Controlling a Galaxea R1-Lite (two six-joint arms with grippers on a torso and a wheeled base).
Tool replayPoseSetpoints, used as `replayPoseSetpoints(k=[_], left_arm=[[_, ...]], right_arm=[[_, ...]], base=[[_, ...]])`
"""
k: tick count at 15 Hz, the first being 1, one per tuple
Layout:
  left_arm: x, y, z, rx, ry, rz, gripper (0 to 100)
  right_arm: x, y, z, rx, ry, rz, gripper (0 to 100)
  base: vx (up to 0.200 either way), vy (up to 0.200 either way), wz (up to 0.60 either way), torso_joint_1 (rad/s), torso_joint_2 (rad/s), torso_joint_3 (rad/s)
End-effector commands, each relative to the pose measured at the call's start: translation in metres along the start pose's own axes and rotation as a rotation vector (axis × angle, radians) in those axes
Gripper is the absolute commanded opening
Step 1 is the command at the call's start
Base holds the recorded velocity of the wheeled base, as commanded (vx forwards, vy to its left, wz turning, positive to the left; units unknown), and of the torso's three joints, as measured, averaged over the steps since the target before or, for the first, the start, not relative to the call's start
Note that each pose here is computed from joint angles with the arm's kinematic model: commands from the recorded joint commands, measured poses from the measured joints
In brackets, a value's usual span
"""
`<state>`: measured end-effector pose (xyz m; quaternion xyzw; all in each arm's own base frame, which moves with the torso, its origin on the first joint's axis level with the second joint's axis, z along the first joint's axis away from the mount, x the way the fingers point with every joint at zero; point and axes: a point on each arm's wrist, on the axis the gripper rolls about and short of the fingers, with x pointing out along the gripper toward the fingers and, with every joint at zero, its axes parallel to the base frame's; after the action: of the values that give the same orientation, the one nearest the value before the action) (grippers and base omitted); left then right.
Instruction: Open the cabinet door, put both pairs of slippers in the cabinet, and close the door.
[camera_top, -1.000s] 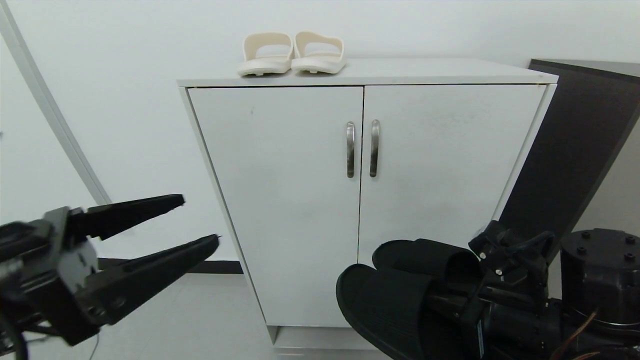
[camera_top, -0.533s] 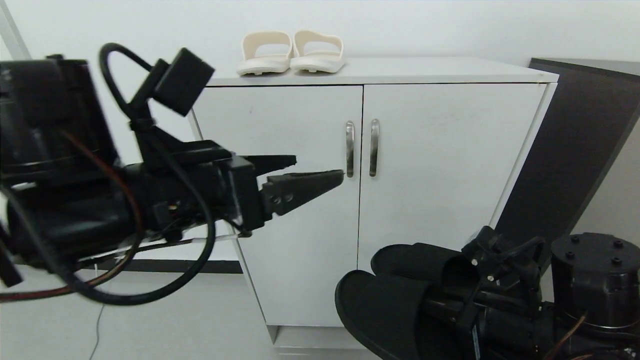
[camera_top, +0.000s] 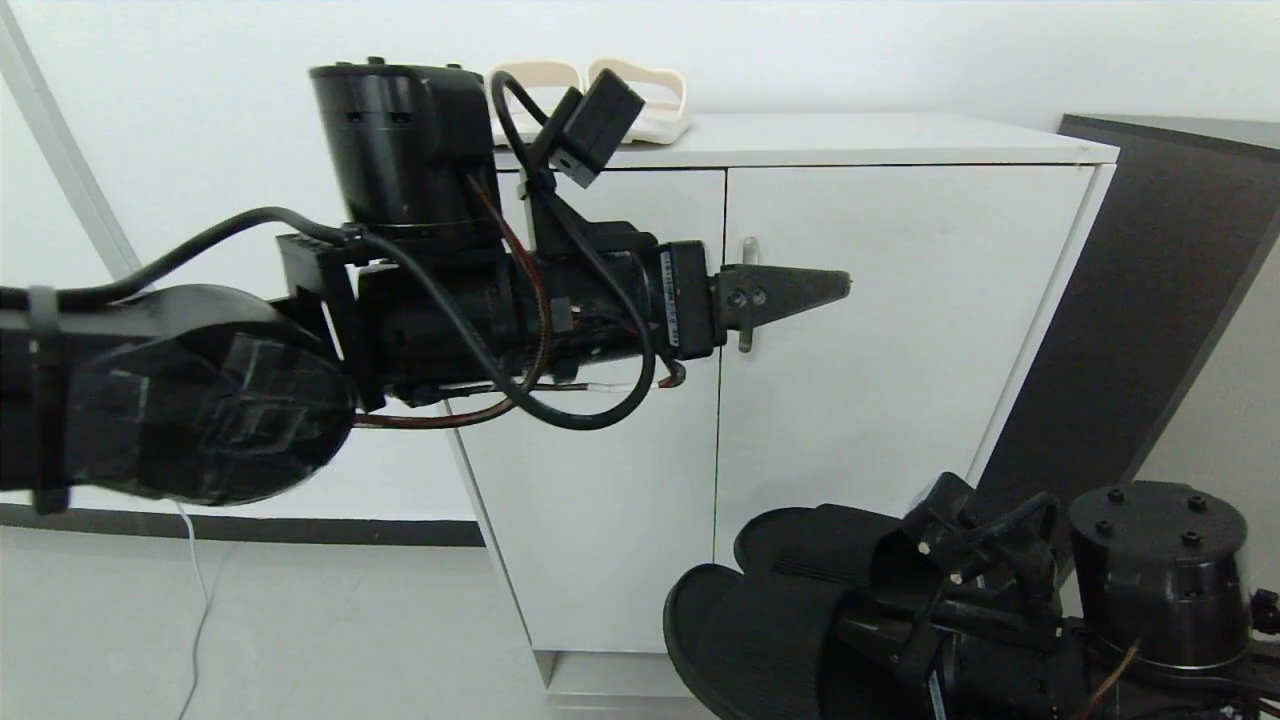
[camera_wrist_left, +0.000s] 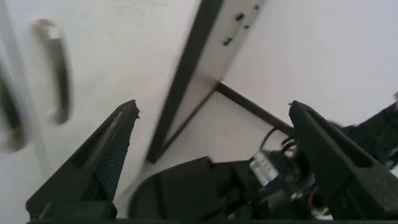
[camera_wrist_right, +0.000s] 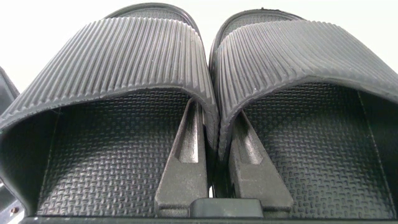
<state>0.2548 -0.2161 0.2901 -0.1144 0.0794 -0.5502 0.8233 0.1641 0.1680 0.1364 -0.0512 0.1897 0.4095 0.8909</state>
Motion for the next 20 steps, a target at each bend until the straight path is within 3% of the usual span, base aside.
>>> replayPoseSetpoints(k=[1, 5, 9, 13, 20], left_arm=[[0.021, 0.015, -0.009, -0.039, 0.028, -0.013, 100], [0.026, 0.032, -0.015, -0.055, 0.042, 0.012, 100], [0.031, 0.035, -0.009, -0.052, 0.000, 0.089, 100], [0.048, 0.050, -0.012, -0.051, -0.034, 0.210, 100], [0.058, 0.063, -0.014, -0.053, -0.038, 0.225, 100]], right_arm=[[0.002, 0.000, -0.002, 0.001, 0.011, 0.000, 0], [0.003, 0.000, -0.004, -0.003, 0.018, 0.000, 0], [0.002, 0.000, -0.003, -0.005, 0.017, 0.000, 0], [0.003, 0.000, -0.004, -0.005, 0.020, -0.001, 0], [0.005, 0.001, -0.006, -0.005, 0.031, 0.005, 0]], base=[[0.000, 0.000, 0.00, 0.000, 0.00, 0.000], [0.000, 0.000, 0.00, 0.000, 0.00, 0.000], [0.000, 0.000, 0.00, 0.000, 0.00, 0.000], [0.000, 0.000, 0.00, 0.000, 0.00, 0.000], [0.000, 0.000, 0.00, 0.000, 0.00, 0.000]])
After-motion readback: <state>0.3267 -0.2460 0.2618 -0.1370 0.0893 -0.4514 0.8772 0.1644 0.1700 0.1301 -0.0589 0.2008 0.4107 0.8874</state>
